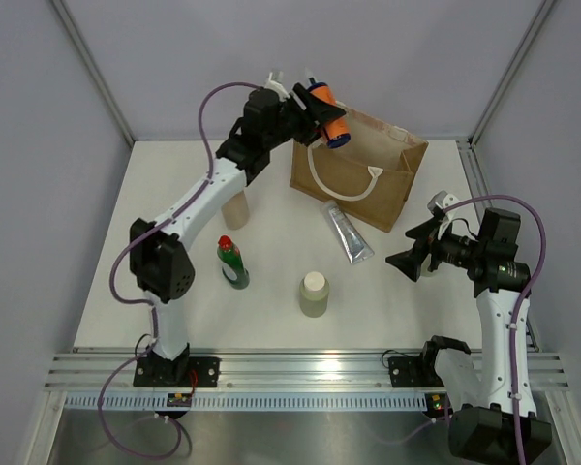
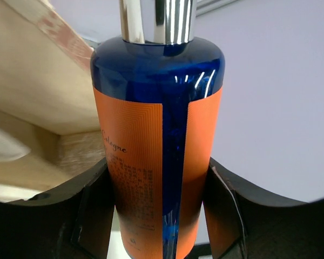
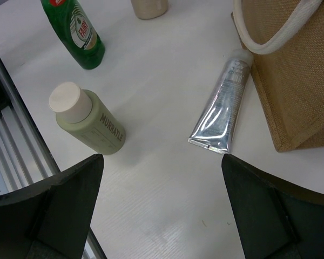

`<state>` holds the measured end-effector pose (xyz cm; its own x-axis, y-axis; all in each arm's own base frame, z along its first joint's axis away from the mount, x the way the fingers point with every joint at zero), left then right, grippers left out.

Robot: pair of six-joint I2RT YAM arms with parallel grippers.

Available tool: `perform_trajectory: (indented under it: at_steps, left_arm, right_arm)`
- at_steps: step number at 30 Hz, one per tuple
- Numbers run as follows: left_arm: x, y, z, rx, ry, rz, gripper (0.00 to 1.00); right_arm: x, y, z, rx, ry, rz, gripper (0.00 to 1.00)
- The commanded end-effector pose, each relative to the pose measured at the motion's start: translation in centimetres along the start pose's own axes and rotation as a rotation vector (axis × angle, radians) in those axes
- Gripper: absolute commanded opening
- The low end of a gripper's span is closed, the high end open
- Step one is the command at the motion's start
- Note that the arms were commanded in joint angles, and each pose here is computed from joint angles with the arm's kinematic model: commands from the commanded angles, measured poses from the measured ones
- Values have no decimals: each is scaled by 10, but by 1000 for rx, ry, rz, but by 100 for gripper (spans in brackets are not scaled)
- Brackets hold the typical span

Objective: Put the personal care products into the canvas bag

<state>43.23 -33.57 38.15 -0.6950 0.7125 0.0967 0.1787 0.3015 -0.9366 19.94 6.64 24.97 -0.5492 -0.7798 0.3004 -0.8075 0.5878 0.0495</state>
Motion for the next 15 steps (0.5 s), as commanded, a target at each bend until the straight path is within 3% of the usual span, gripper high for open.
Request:
perform_trajectory:
  at_steps: [1,9,15]
  left_arm:
    - [-20,-55,-13,63,-134,146,0]
    - [-63,-43,-3,94,-319,119,6]
    - [-72,-17,23,17,-328,6,27]
  right_arm:
    - [2,-1,-7,22,-35,10,100]
    - [1,-4,-7,0,-42,28,100]
    - [1,-6,-6,-10,-46,39,99]
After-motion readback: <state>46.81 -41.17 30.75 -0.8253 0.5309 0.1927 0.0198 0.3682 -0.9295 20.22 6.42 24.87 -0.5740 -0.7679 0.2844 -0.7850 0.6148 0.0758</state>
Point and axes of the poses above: each gripper's point midway between its finger pads, its own x axis back along the fingers, its own y axis along the line the jaws close on, z = x × y, the point moved 4 cm from there along x, back along the fingers, and after that the axes turned 4 degrees about x, right-handed, at the moved point
